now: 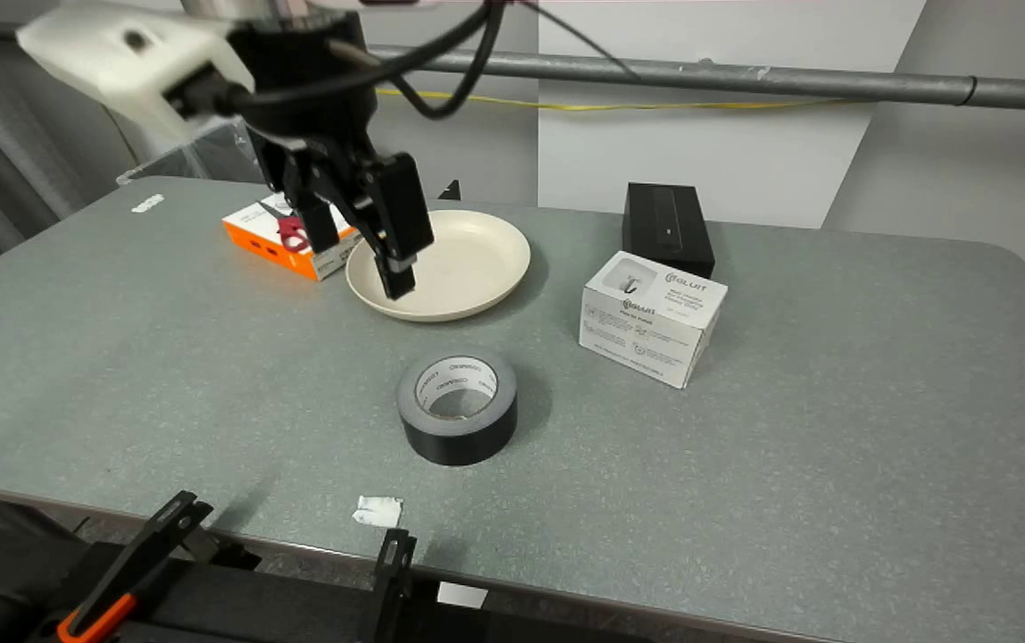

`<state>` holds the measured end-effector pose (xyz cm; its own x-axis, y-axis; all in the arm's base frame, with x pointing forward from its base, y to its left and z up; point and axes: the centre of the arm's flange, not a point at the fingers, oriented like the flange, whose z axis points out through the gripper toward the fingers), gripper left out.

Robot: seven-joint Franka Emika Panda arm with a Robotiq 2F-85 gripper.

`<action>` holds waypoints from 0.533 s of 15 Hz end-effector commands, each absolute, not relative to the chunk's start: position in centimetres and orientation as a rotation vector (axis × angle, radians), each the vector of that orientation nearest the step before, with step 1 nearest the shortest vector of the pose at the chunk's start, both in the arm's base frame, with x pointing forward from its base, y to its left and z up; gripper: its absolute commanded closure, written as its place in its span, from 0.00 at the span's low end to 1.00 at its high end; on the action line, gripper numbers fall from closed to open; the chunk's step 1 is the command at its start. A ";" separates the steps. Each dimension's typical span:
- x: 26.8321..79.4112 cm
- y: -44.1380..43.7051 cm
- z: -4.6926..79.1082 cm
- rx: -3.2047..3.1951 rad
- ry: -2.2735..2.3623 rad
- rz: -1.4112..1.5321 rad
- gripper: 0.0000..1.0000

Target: Put the masking tape on the plate

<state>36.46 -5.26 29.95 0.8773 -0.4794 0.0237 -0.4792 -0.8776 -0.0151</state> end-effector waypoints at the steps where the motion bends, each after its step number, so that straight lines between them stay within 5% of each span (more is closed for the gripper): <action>1: 38.5 -5.8 22.8 -3.062 0.851 -0.003 0.00; 8: 39.7 -6.0 15.5 -3.130 0.933 -0.039 0.00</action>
<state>38.07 -5.79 18.98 0.8527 -0.5215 0.0291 -0.5220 -0.8489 0.0830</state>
